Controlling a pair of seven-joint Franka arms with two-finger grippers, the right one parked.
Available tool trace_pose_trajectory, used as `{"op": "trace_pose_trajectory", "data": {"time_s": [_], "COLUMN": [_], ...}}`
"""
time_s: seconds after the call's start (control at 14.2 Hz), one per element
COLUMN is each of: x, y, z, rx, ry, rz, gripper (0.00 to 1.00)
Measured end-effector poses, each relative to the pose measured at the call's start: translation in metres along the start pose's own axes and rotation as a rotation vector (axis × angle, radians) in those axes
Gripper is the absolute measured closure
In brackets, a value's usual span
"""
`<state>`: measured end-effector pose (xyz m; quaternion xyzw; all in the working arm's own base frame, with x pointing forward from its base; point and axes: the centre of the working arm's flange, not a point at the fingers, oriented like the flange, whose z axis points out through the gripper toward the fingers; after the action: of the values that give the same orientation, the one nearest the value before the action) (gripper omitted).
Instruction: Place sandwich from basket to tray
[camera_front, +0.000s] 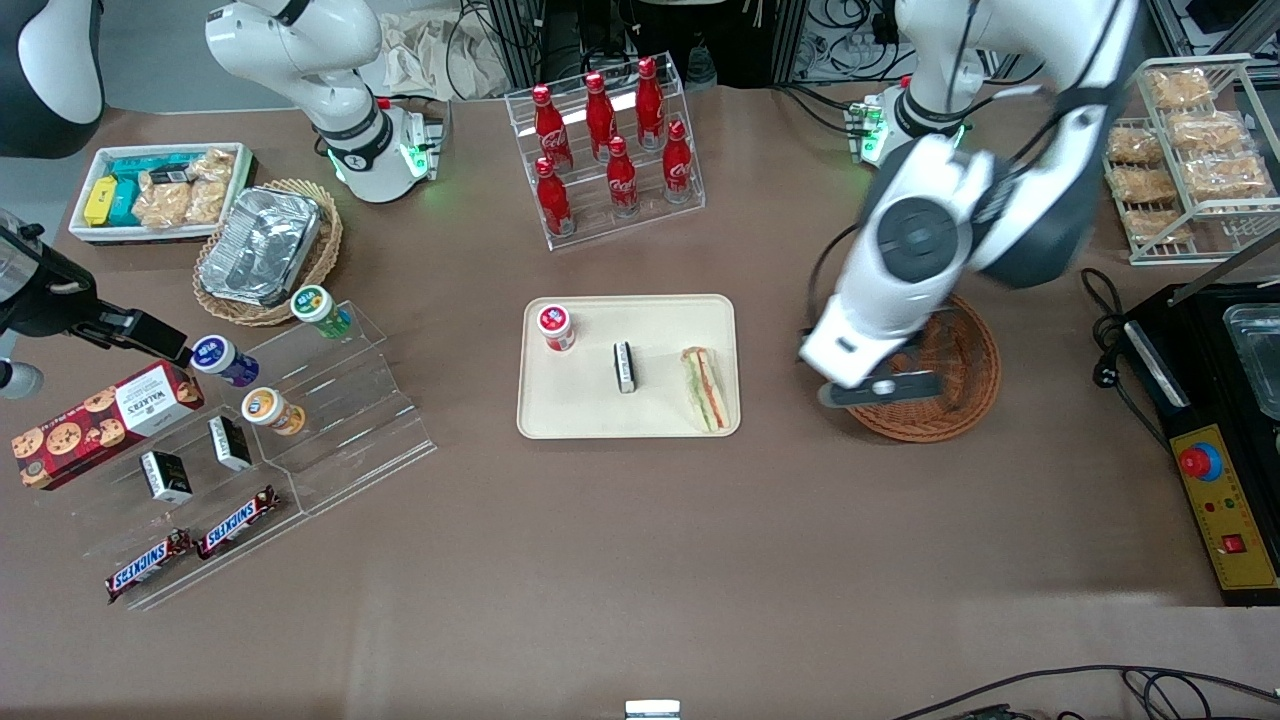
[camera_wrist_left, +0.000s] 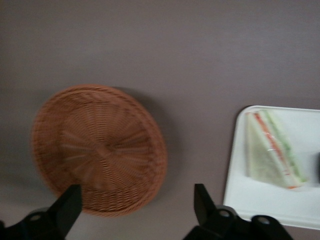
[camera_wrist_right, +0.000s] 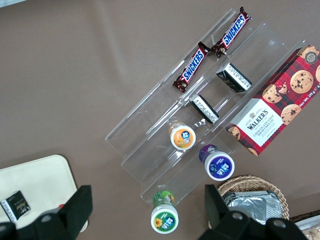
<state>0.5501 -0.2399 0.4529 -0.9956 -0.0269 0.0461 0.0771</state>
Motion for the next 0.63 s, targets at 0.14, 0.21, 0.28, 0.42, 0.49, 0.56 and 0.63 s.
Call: {"op": "trace_pose_trajectory", "data": {"time_s": [0.14, 0.21, 0.28, 0.42, 0.49, 0.56, 0.63], "x": [0.000, 0.001, 0.003, 0.007, 0.008, 0.007, 0.006], "y": [-0.049, -0.071, -0.091, -0.121, -0.133, -0.143, -0.152], "z": [-0.026, -0.036, -0.042, -0.047, -0.048, -0.049, -0.050], "rx": [0.043, 0.044, 0.047, 0.051, 0.053, 0.055, 0.057], "ry": [0.010, 0.017, 0.025, 0.029, 0.022, 0.012, -0.001], "rz": [0.022, 0.034, 0.040, 0.026, 0.009, -0.008, -0.024], "gripper": [0.00, 0.00, 0.00, 0.00, 0.00, 0.00, 0.00]}}
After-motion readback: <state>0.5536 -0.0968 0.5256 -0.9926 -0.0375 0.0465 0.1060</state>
